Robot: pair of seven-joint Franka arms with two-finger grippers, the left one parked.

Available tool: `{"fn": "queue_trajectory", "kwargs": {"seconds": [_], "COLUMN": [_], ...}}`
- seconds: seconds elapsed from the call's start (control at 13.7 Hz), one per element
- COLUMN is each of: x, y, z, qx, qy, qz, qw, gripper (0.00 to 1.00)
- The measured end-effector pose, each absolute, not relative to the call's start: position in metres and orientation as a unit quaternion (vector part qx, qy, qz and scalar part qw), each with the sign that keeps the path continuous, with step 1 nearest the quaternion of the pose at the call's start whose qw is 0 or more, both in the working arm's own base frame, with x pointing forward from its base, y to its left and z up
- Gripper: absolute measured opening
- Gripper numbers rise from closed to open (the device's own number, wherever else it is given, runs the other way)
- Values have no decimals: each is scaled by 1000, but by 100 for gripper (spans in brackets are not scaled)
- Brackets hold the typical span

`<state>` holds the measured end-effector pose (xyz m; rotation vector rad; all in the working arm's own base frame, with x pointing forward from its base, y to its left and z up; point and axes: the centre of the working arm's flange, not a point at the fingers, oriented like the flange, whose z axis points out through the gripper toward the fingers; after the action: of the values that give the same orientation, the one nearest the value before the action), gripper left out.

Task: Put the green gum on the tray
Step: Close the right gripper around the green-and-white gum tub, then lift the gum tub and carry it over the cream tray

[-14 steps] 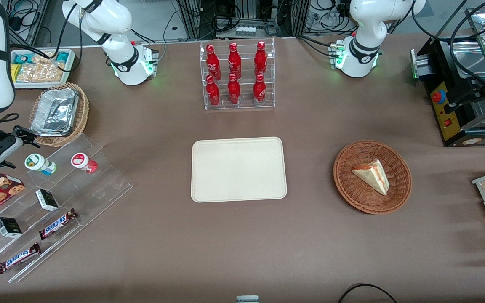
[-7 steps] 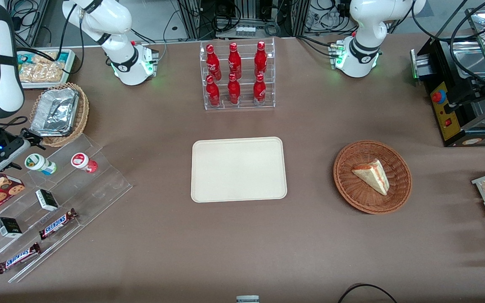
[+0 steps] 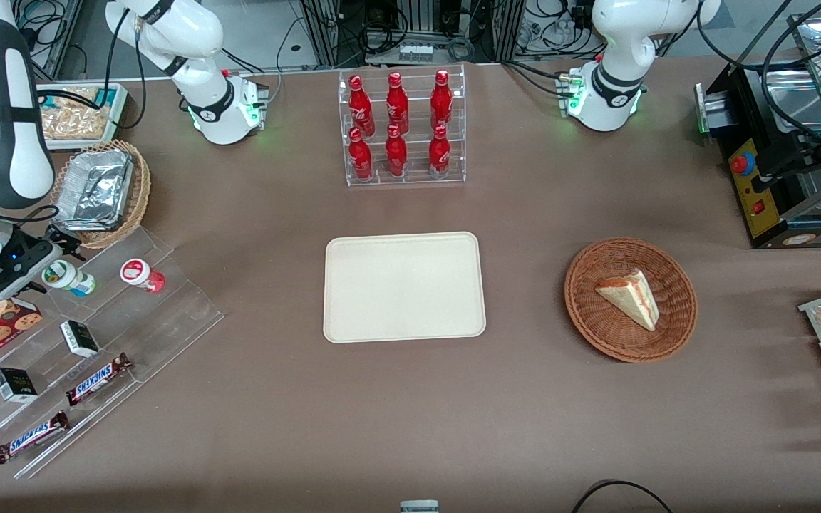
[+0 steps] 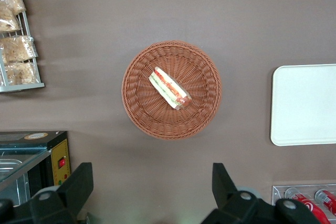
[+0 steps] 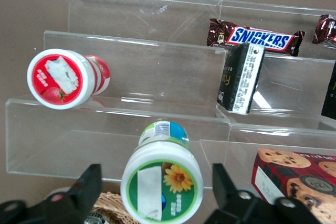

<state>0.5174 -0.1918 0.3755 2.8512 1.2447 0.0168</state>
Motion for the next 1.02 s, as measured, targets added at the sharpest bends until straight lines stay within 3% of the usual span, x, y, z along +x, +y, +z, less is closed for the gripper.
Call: {"fn": "queue_trajectory", "kwargs": {"seconds": [0.22, 0.59, 1.02], "x": [518, 522, 543], "y": [-192, -184, -107], "z": [375, 384, 458], "qx": [915, 912, 927], "qy": [402, 410, 373], "qz": [5, 2, -31], "qw": [15, 11, -13], "gripper": [58, 59, 59]}}
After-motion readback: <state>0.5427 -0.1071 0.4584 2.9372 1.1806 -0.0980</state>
